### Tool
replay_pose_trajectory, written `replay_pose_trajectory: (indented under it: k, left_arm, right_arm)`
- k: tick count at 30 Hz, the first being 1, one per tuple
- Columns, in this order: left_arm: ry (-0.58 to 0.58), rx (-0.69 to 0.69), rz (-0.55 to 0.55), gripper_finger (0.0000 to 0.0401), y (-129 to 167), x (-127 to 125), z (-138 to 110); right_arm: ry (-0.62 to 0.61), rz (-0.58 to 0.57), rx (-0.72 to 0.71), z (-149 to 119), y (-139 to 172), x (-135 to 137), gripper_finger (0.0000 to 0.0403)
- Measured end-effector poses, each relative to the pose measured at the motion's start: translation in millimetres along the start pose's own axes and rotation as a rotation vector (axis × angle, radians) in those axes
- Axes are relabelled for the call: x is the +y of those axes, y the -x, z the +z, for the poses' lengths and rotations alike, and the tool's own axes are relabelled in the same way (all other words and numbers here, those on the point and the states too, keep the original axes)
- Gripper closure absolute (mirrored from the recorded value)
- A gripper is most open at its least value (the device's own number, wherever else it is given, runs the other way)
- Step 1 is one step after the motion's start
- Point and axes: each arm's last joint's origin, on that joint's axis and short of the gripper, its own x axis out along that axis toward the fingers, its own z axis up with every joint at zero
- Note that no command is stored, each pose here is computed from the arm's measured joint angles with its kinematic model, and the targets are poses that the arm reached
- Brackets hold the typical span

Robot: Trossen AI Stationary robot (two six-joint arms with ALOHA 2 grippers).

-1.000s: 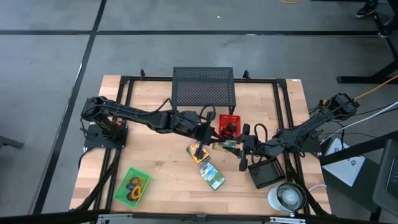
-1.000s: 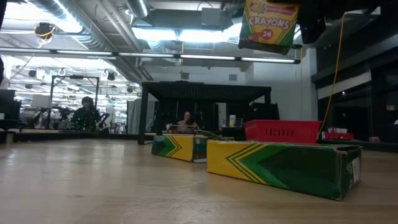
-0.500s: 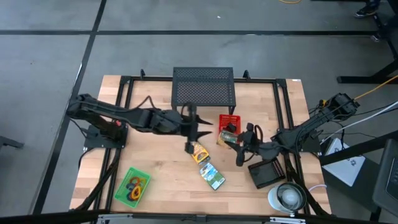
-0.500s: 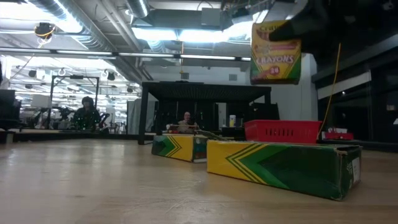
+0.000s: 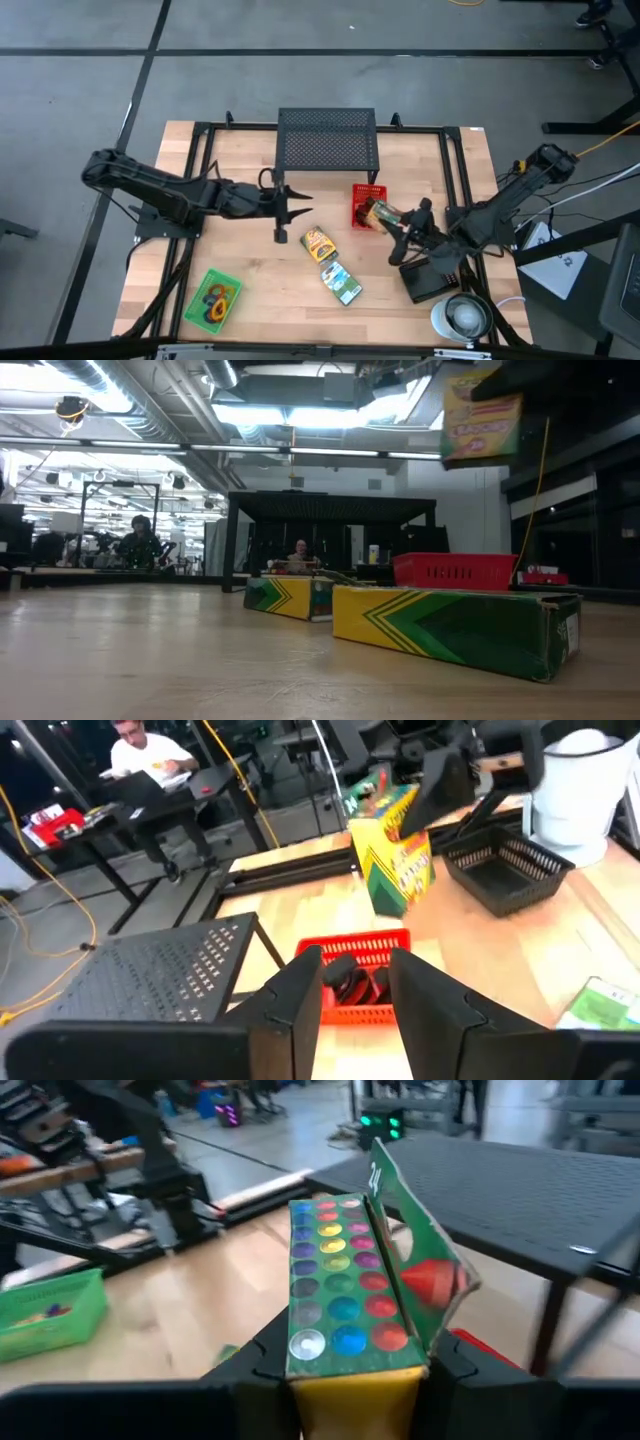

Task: Pick & Place Office Desk Supplies
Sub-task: Put the crayon box into the black bin

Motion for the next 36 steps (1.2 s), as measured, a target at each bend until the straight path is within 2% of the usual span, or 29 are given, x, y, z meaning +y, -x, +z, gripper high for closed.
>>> replay_pose_trajectory:
  k: [8,13,16,20,27,32,36]
  left_arm:
    - [-0.009,0.007,0.0,0.029,0.4,-1.3,-10.6]
    - [0.0,-0.056,0.007,0.029,-0.3,1.8,-4.4]
    - [0.013,-0.093,-0.025,0.029,-0.5,2.7,-1.4]
    - [0.042,-0.098,-0.029,0.029,-1.0,4.2,-1.3]
    - [0.082,-0.099,-0.056,0.029,-0.7,2.6,-1.3]
    - [0.081,-0.085,-0.084,0.029,0.3,-1.2,-2.4]
    - [0.094,-0.053,-0.09,0.029,0.1,-2.0,-5.5]
  right_arm:
    - [0.035,-0.105,0.115,10.6,15.1,-14.2,0.0291]
    - [0.047,-0.043,0.169,10.8,14.9,-7.5,0.0291]
    - [0.114,0.026,0.168,13.3,16.2,1.0,0.029]
    - [0.175,0.146,0.203,16.5,17.0,11.4,0.0281]
    - [0.242,0.253,0.213,19.9,17.4,19.2,0.0283]
    - [0.254,0.264,0.212,20.2,17.3,19.9,0.0283]
    - [0.256,0.198,0.289,11.5,17.8,9.3,0.0283]
